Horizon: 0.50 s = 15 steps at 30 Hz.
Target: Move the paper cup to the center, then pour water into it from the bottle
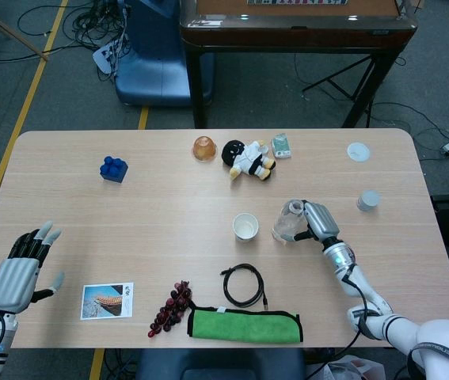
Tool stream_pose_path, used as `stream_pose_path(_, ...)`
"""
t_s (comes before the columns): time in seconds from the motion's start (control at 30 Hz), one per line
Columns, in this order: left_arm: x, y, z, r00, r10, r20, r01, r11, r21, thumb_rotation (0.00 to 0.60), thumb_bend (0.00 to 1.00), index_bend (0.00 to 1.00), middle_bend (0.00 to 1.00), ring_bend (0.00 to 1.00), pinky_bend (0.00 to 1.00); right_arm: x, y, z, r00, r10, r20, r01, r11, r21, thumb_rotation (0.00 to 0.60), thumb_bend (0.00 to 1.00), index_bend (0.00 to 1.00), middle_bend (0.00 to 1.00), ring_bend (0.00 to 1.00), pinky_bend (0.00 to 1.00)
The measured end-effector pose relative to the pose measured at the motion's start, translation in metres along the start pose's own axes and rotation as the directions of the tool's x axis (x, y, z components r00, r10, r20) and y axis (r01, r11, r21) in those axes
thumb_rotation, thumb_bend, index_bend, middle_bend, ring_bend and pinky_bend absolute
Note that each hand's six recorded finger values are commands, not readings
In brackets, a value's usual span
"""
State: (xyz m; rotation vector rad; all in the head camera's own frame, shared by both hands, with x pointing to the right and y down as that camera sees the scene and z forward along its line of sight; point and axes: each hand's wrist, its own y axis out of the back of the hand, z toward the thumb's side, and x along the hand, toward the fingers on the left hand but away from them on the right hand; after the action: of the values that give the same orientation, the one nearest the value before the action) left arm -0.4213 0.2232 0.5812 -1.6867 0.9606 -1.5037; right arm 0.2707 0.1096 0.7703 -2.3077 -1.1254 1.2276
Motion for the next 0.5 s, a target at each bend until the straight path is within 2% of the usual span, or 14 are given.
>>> stream_pose_path(0.27,0.0,0.0,0.0,1.0,0.006,0.001,-0.006,1.0,0.001,0.6,0.32,0.07,0.0,0.0,0.06,0.003,0.005,0.002,1.0,0.018,-0.001,-0.018,1.0,-0.011,0.6,0.0,0.21,0.18,0.16,0.26)
stream_pose_path(0.5,0.0,0.0,0.001,1.0,0.001,-0.001,-0.001,1.0,0.006,0.6,0.32,0.07,0.0,0.0,0.06,0.009,0.017,0.005,1.0,0.018,-0.006,-0.018,1.0,0.01,0.6,0.0,0.19,0.14,0.13,0.24)
